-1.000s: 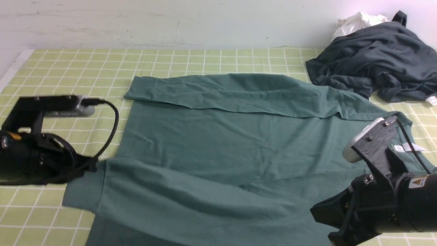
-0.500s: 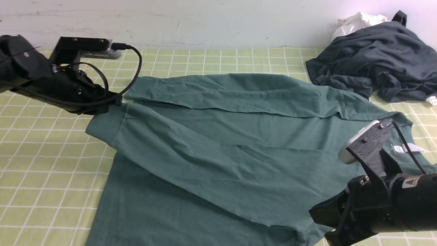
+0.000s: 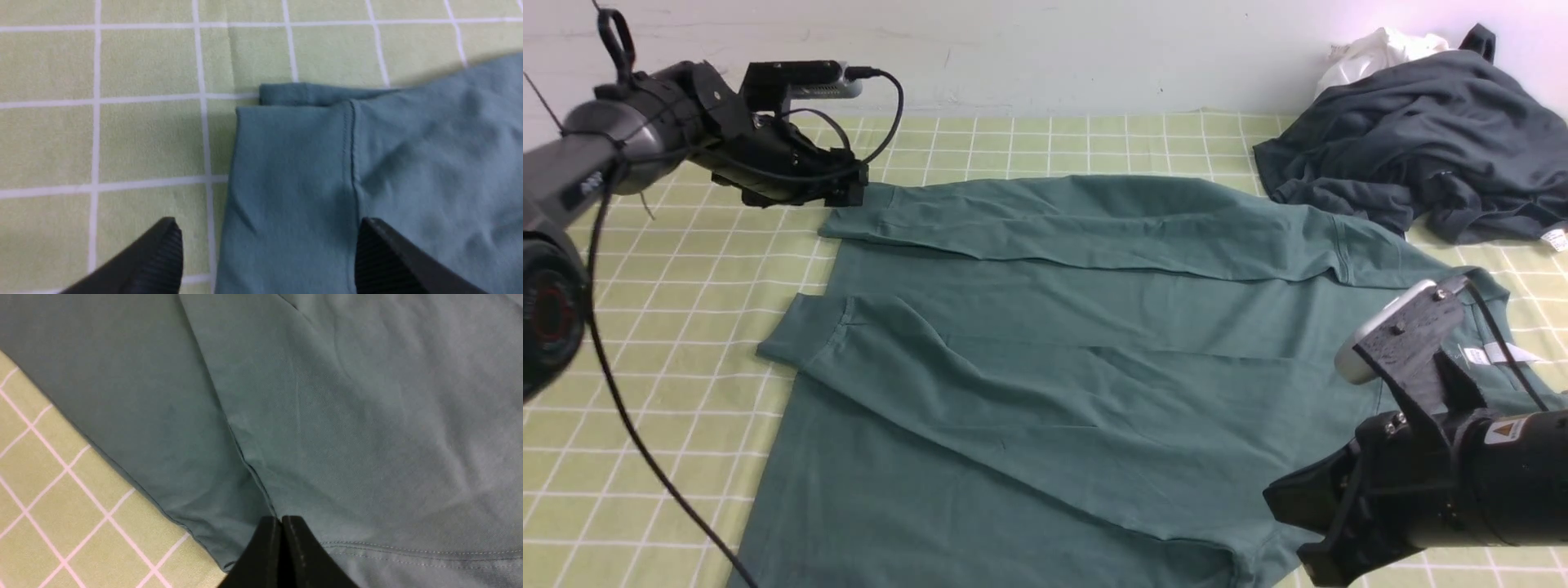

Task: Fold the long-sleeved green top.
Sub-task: Use the left arm to clamp the cuff farthest from it, then use the left arm to drag and drop the cuff onto the cuff closest to the left arm

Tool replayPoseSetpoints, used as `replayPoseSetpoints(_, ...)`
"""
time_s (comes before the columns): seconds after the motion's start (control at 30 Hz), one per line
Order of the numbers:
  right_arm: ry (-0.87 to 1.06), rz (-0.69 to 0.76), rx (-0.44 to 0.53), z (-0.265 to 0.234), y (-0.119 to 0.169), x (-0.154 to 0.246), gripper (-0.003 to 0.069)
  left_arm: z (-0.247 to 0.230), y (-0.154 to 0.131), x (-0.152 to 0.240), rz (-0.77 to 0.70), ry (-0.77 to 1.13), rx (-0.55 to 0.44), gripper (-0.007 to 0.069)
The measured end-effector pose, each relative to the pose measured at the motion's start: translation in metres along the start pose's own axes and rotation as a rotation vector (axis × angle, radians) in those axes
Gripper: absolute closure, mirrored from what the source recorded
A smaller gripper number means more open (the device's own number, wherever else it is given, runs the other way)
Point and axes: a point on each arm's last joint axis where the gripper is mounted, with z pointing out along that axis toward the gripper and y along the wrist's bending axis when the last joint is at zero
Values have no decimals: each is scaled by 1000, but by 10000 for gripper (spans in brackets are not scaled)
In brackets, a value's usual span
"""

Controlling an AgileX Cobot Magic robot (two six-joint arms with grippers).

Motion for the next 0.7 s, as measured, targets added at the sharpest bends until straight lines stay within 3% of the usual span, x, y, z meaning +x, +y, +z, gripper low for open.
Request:
replayPoseSetpoints(0.13,4,1,0,1,0,0,675,19,4,3,-39,67,13,207)
replayPoseSetpoints(0.23,5,1,0,2,0,0,675,25,7,7,-4,130,-1,356)
replayPoseSetpoints(0.27,5,1,0,2,0,0,675,25,7,6,-1,129,-3,368)
replayPoseSetpoints(0.3,5,1,0,2,0,0,675,23,7,7,19,163,-13,468)
replayPoseSetpoints(0.4,5,1,0,2,0,0,675,10,6,3,53,210,-25,592)
replayPoseSetpoints(0.5,5,1,0,2,0,0,675,-6,2,-4,73,238,-17,617)
replayPoseSetpoints(0.7,6,0,-1,2,0,0,675,-87,-21,-30,137,277,33,620)
